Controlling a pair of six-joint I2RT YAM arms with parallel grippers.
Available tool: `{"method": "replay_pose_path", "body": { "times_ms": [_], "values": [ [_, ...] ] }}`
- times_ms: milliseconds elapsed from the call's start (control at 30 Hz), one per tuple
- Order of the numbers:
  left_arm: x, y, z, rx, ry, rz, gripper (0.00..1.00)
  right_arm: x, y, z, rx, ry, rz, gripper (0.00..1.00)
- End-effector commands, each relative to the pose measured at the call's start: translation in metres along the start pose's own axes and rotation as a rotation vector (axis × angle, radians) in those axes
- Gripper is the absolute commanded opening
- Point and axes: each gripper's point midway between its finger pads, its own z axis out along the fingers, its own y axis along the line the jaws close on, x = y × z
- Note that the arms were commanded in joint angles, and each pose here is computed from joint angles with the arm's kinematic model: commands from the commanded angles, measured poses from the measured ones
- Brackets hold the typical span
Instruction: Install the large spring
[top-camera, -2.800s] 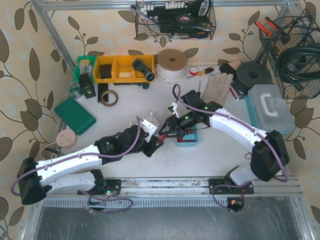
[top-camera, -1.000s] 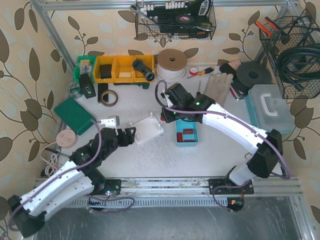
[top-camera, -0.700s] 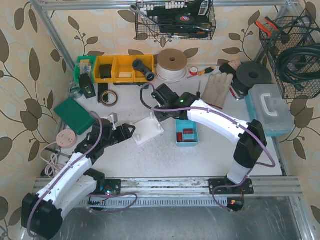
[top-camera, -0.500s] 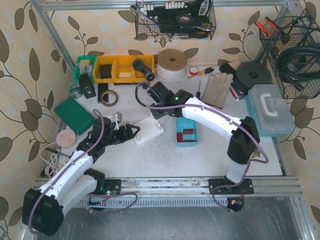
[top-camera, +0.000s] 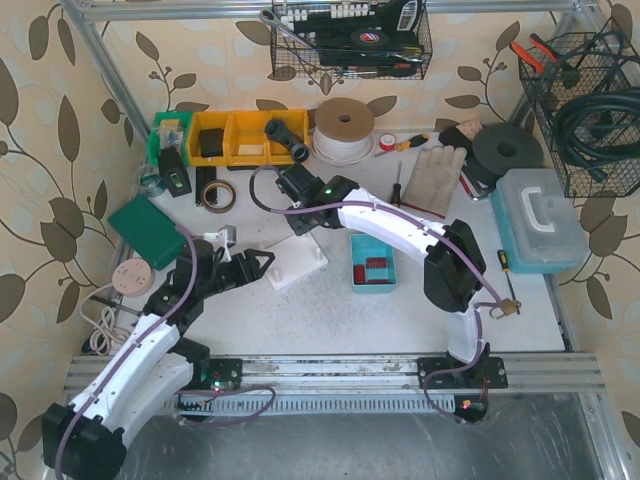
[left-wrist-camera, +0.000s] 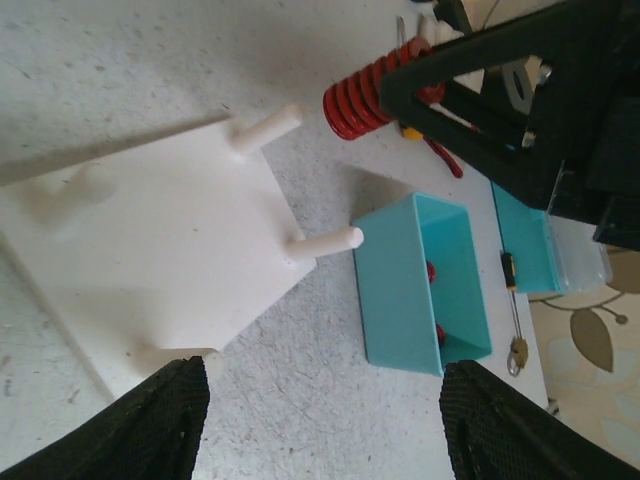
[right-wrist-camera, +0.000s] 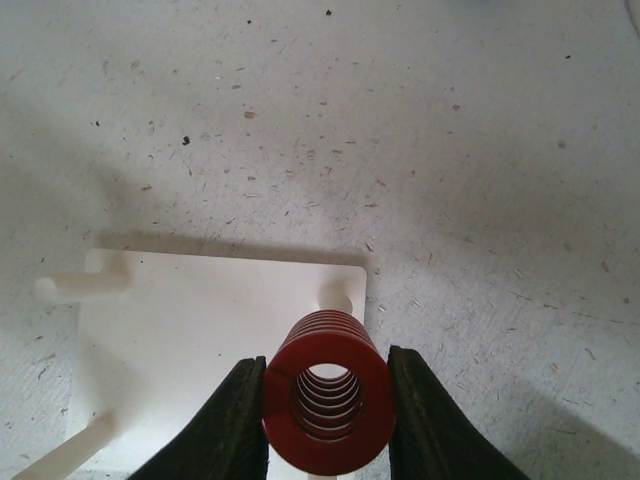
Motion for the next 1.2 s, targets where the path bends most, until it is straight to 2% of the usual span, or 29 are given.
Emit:
{"method": "replay_pose_path", "body": {
  "times_ms": [0, 1167],
  "values": [
    [-0.006, 0.017, -0.01, -0.082, -0.064, -0.023, 0.68, -0.009, 0.005, 0.005, -0.009, -0.01, -0.009, 0.0],
    [-0.007, 0.021, -0.01, -0.097, -0.065, -0.033, 0.68, 0.016, -0.001, 0.056, -0.008, 0.026, 0.047, 0.0]
  ]
}}
